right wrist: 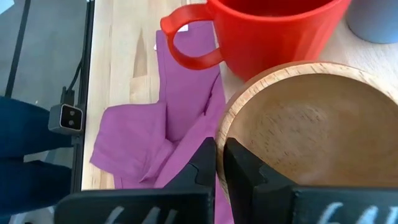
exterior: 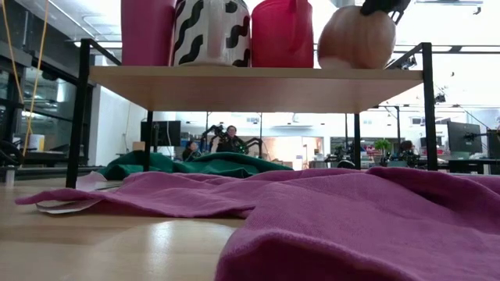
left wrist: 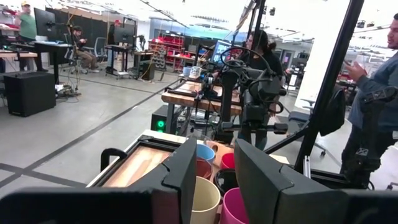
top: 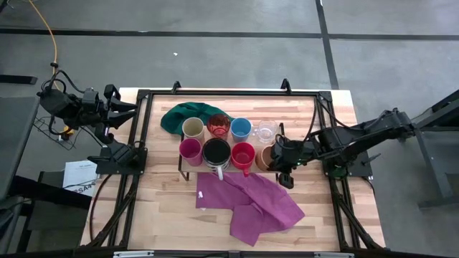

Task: Stack small to large cups/mugs on shelf
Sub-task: Put the brown mug on the shelf

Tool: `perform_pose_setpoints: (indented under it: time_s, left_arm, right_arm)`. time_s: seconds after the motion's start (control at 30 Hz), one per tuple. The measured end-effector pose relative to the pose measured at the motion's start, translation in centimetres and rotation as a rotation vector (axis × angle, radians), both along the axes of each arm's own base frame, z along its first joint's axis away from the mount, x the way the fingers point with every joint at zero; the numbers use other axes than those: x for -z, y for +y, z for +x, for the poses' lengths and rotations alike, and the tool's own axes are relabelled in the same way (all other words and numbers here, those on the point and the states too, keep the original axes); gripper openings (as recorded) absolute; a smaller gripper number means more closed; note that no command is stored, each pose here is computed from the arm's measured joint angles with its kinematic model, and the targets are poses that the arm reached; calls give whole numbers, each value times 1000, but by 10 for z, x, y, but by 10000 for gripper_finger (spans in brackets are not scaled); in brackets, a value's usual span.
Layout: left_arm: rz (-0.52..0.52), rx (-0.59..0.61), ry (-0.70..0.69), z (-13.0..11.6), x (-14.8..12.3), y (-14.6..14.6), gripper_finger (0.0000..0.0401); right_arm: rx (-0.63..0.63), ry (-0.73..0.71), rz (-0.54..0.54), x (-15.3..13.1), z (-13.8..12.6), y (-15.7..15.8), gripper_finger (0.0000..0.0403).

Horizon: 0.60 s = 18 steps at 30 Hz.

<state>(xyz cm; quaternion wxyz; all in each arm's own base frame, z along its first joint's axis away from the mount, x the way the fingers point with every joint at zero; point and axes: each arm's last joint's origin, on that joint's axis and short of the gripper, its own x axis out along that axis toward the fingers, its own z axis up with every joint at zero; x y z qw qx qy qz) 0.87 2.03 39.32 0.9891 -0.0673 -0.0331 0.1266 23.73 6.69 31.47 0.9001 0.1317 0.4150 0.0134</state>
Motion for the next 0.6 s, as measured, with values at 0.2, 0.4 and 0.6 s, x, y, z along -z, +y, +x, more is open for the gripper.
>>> perform_pose_setpoints:
  time_s: [0.2,0.4,0.6]
  left_arm:
    - [2,0,3,0,0,0,95]
    - [2,1,3,0,0,0,95]
    - [2,7,3,0,0,0,95]
  right_arm:
    - [1,1,-4,0,0,-1,0]
    - [19,6,-6,1,1,-5,0]
    - [25,8,-4,1,1,-7,0]
